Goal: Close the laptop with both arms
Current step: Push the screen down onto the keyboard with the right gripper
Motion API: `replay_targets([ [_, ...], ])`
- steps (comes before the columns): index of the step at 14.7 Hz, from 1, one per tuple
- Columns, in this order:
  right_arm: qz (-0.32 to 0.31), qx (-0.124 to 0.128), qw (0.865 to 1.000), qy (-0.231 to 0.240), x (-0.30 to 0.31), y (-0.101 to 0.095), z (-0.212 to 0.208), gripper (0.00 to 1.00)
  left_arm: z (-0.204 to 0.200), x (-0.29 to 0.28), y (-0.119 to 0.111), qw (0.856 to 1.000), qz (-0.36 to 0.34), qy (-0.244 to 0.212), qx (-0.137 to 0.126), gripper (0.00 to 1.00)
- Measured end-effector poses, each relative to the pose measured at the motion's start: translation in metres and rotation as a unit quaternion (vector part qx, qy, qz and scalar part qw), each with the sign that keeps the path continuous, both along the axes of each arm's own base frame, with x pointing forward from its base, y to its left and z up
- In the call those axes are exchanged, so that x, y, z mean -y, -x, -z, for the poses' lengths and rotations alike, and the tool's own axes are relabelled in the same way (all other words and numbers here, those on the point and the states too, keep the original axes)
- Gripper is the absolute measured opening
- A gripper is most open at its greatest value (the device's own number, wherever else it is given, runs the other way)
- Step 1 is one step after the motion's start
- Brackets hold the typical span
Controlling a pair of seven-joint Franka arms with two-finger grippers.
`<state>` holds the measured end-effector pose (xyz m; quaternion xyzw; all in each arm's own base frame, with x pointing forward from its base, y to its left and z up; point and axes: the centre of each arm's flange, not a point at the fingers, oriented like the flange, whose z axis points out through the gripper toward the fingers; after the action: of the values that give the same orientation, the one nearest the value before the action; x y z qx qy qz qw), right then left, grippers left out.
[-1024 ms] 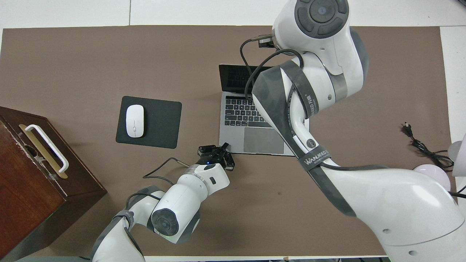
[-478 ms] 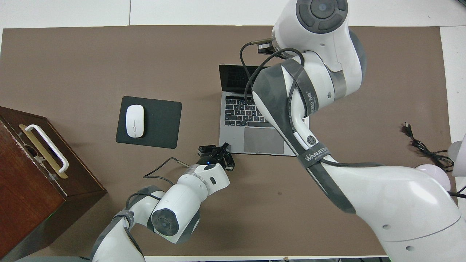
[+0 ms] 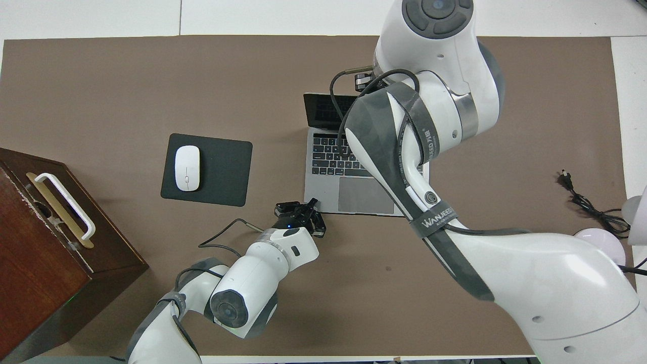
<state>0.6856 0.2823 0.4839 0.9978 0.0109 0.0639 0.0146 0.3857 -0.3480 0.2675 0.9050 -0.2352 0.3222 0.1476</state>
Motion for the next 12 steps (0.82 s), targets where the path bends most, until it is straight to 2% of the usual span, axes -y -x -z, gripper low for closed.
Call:
replay_targets([
  [5, 0.0, -0.05, 0.999, -0.015, -0.007, 0.012, 0.004, 0.01, 0.0, 0.0, 0.0, 1.0, 0.0, 0.0, 0.0, 0.01],
  [12, 0.027, -0.101, 0.993, -0.059, 0.021, 0.009, 0.006, 0.01, 0.0, 0.0, 0.0, 1.0, 0.0, 0.0, 0.0, 0.01],
])
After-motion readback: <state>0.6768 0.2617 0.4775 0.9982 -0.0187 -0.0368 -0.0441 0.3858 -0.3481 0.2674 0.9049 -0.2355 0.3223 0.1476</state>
